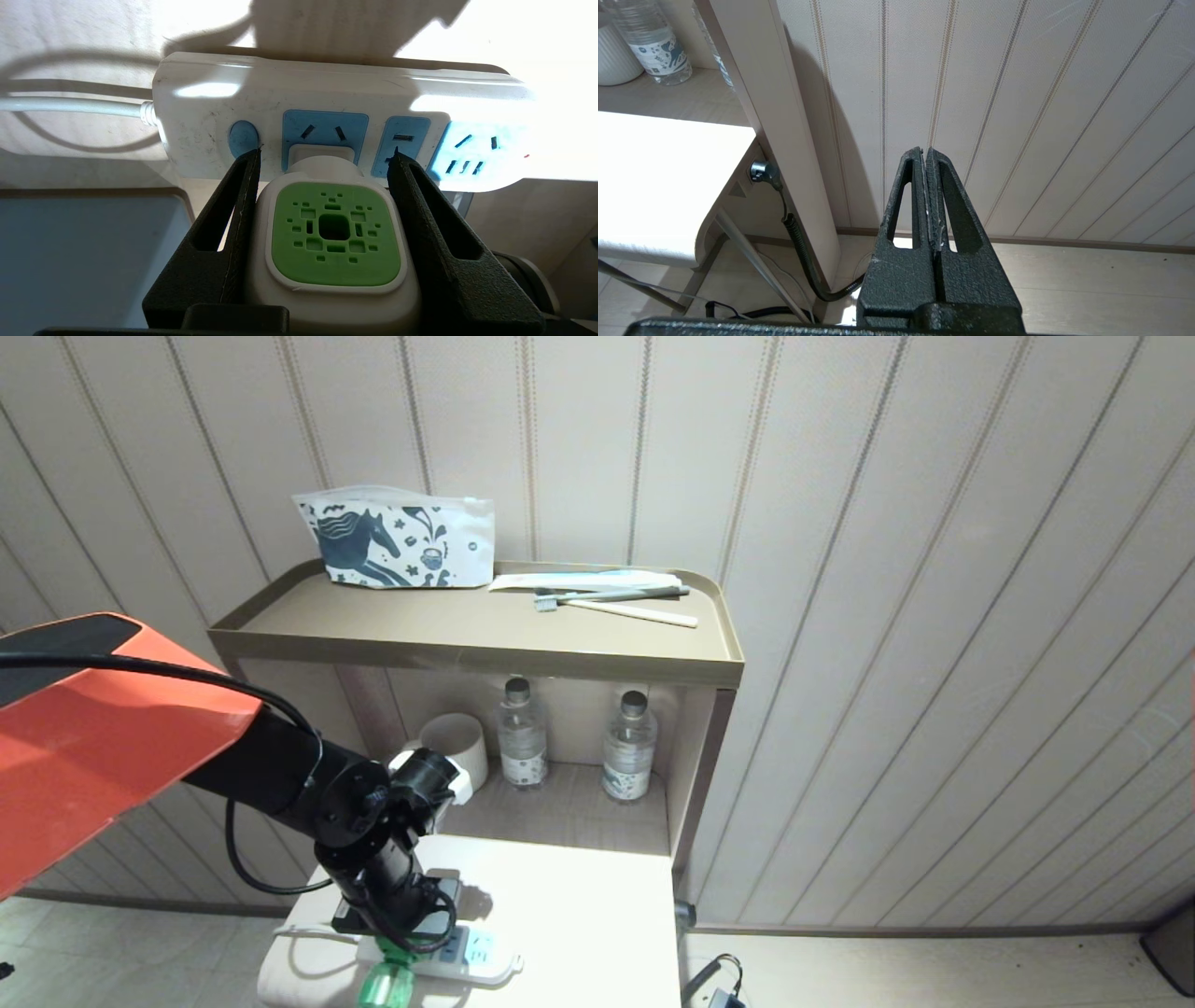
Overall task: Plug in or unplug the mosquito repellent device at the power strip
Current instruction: Hold the socket with your right hand and unplug it with your left hand
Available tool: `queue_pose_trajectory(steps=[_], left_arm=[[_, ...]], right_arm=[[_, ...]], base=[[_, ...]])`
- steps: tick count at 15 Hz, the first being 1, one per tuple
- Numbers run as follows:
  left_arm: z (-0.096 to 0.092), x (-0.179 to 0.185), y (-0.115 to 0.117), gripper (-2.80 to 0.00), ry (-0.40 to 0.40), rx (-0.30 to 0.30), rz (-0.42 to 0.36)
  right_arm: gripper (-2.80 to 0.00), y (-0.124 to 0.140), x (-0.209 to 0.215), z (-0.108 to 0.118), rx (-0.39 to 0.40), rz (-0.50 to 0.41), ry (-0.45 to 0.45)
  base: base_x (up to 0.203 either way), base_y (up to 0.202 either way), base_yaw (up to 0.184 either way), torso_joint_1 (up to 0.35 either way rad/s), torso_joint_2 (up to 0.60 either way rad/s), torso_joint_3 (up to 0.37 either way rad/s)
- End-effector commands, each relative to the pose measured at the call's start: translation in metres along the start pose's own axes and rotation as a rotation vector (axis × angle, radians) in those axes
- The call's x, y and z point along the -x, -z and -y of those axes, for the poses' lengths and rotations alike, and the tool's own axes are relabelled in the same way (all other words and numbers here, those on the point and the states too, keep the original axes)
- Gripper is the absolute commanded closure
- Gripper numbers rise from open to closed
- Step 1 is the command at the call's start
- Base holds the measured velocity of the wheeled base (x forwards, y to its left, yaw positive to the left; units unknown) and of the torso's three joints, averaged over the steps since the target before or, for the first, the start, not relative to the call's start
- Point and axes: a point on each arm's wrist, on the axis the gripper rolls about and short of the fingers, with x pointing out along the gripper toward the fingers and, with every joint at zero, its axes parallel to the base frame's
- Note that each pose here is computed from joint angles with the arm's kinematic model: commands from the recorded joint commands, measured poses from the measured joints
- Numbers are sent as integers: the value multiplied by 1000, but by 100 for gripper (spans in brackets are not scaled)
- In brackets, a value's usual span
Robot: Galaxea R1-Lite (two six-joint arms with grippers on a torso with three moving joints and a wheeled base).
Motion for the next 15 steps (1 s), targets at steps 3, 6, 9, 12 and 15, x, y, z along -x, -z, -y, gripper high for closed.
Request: queue_pose_trajectory(steps=[3, 6, 9, 12, 15], left_arm=[[4, 0, 2, 0, 3, 3, -3], [4, -2, 1, 0, 2, 3, -3], [4, -4, 2, 0, -1, 0, -7], [4, -4, 1, 0, 0, -2, -5], [5, -2, -1, 0, 5, -3, 7]], right_arm=[[0, 0, 0, 0, -1, 0, 0], [0, 0, 0, 0, 6, 2, -1], [0, -5, 2, 0, 23, -26, -6], [0, -58, 16, -2, 18, -62, -67], [0, -107, -8, -5, -70, -200, -160]], base=[[0, 0, 0, 0, 0, 0], [0, 0, 0, 0, 0, 0], [0, 0, 0, 0, 0, 0], [0, 0, 0, 0, 0, 0], [0, 0, 0, 0, 0, 0]])
